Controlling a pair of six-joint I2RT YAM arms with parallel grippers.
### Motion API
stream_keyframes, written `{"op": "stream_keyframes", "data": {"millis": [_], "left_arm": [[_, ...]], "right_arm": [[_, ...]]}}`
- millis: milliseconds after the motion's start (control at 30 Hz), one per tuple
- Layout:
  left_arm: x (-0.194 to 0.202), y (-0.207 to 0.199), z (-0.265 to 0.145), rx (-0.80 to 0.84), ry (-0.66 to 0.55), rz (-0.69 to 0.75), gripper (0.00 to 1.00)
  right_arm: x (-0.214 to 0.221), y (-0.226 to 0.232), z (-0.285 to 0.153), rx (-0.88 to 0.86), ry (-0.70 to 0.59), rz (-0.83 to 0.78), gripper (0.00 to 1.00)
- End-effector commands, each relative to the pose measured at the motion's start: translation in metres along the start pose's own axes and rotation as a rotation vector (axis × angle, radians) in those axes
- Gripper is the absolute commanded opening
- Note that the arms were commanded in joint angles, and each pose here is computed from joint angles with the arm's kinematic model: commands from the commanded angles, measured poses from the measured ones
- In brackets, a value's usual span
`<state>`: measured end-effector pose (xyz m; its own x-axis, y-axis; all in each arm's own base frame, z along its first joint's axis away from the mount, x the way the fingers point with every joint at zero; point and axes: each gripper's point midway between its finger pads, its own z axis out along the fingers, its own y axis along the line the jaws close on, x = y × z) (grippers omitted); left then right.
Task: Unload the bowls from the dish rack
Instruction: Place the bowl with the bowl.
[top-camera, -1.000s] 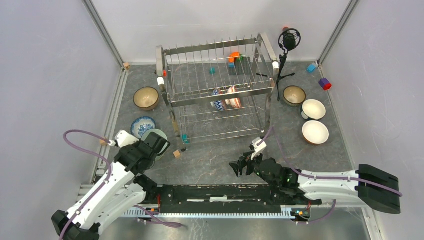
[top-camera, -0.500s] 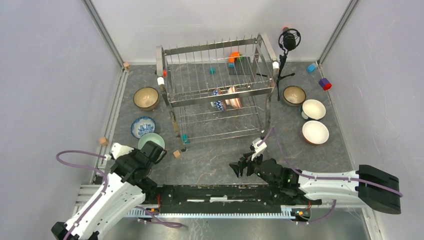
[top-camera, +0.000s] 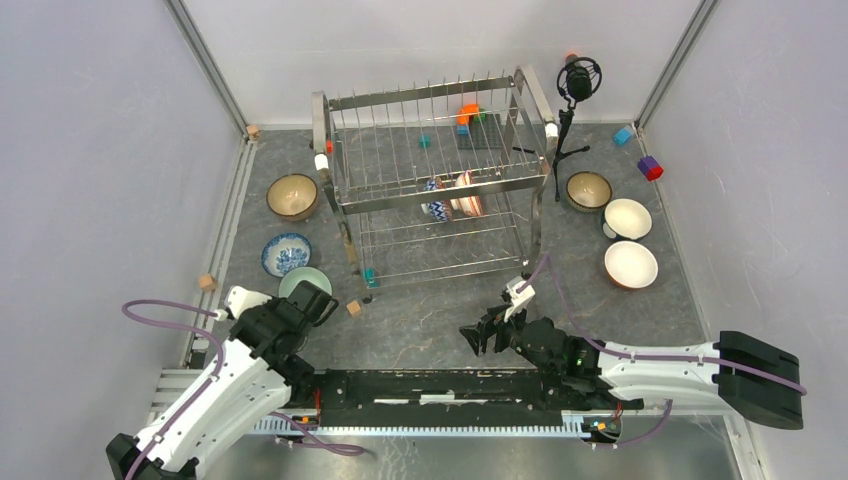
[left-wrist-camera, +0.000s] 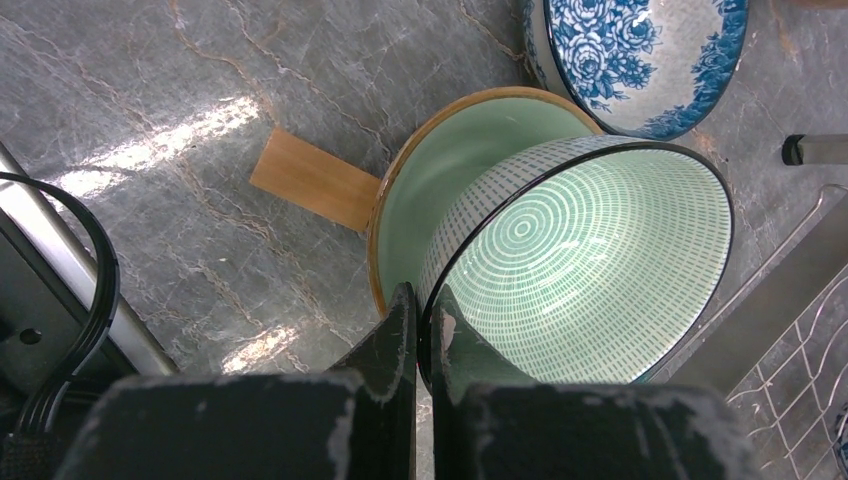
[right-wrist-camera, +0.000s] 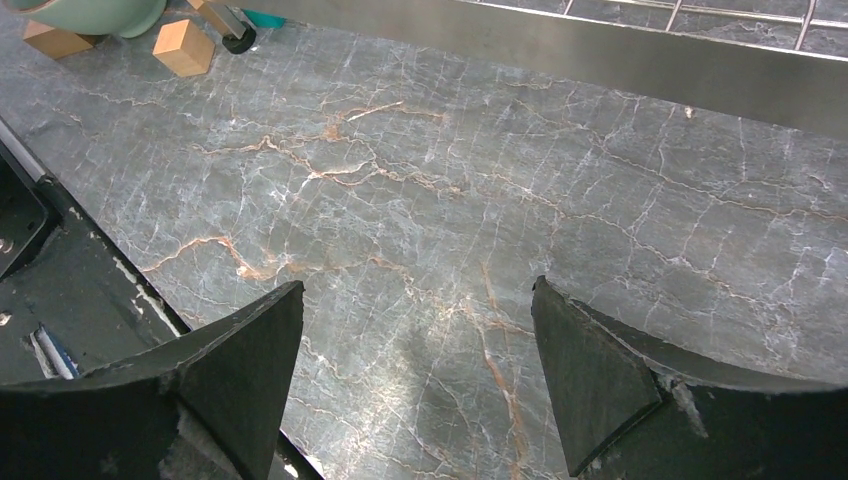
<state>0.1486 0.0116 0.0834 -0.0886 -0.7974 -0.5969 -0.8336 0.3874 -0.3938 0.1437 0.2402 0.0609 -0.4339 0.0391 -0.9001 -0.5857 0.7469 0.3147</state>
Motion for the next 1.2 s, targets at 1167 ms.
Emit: {"op": "stream_keyframes", "data": {"millis": [1167], "left_arm": [[-0.036,-0.008,-0.013,0.054,-0.108,-0.056,0.37]], "right_arm": [[-0.004,0.000,-0.002,-0.011,-0.035,0.031,0.89]]}}
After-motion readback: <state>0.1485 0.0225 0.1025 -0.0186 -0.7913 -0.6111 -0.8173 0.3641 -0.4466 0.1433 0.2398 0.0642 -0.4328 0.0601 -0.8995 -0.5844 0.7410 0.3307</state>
